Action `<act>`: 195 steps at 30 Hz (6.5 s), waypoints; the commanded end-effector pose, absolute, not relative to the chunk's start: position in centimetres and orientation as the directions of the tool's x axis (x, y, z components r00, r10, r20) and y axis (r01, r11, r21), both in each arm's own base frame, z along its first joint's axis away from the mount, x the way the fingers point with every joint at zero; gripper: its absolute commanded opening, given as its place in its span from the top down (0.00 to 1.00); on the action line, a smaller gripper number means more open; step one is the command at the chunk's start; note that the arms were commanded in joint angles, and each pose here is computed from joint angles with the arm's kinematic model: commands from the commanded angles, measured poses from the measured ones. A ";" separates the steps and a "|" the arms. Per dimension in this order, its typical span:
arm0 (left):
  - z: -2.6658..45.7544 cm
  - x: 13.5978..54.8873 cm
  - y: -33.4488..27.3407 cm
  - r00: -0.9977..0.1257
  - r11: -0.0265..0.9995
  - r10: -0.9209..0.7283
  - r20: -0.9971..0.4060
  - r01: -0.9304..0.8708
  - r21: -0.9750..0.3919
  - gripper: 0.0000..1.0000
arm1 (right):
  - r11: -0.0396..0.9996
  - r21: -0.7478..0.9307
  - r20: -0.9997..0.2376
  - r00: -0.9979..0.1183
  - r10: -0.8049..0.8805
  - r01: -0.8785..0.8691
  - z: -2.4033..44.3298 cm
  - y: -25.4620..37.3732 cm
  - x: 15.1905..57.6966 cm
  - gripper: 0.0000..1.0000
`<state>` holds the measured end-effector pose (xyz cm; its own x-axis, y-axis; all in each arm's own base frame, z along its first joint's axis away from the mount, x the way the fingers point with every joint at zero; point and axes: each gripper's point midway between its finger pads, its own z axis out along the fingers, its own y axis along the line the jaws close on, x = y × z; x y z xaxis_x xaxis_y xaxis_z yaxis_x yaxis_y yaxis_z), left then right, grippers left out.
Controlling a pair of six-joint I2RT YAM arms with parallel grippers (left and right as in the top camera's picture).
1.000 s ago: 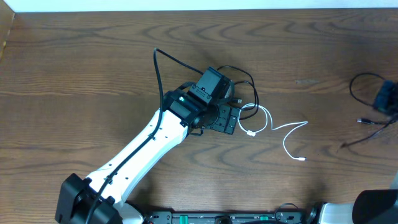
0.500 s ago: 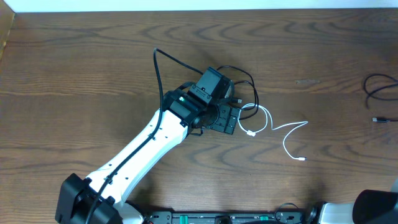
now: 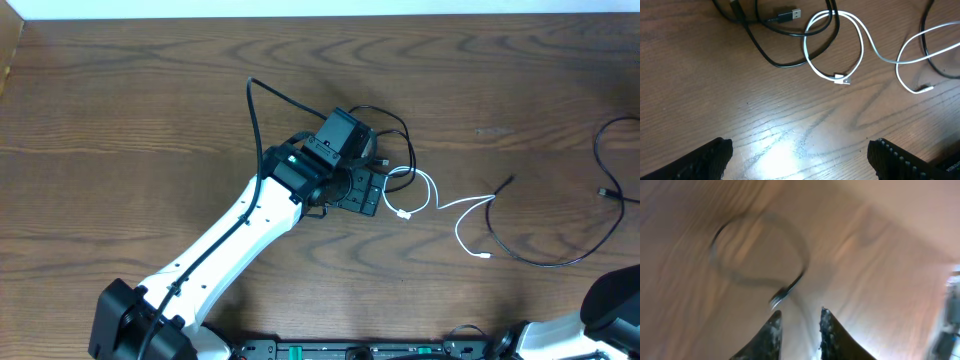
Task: Untangle cables
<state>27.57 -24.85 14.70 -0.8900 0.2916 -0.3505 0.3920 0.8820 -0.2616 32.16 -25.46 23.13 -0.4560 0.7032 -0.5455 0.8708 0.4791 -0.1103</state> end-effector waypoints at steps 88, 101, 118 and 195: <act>14.0 27.1 -24.3 -0.901 0.894 0.295 -0.317 0.378 -0.242 0.09 | 0.515 0.113 -0.779 -0.246 0.577 0.850 25.2 -25.0 34.6 0.99; 14.0 27.0 -24.2 -0.902 0.894 0.296 -0.313 0.377 -0.241 0.09 | 0.372 0.078 -0.752 -0.190 0.631 0.925 23.7 -29.8 30.1 0.99; 13.8 26.8 -24.0 -0.905 0.896 0.299 -0.302 0.375 -0.238 0.09 | 0.105 0.025 -0.637 -0.065 0.768 0.994 17.9 -33.5 24.4 0.99; 13.8 26.8 -24.0 -0.906 0.896 0.299 -0.301 0.375 -0.237 0.09 | 0.475 0.473 -0.243 -0.408 0.880 0.742 2.9 -18.8 28.5 0.99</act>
<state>26.79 -24.23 14.27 -0.9016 0.3007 -0.3109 0.3830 0.8891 -0.2508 25.57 -21.92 1.86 -0.2838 0.9190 -0.2738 0.8804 0.3628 0.3052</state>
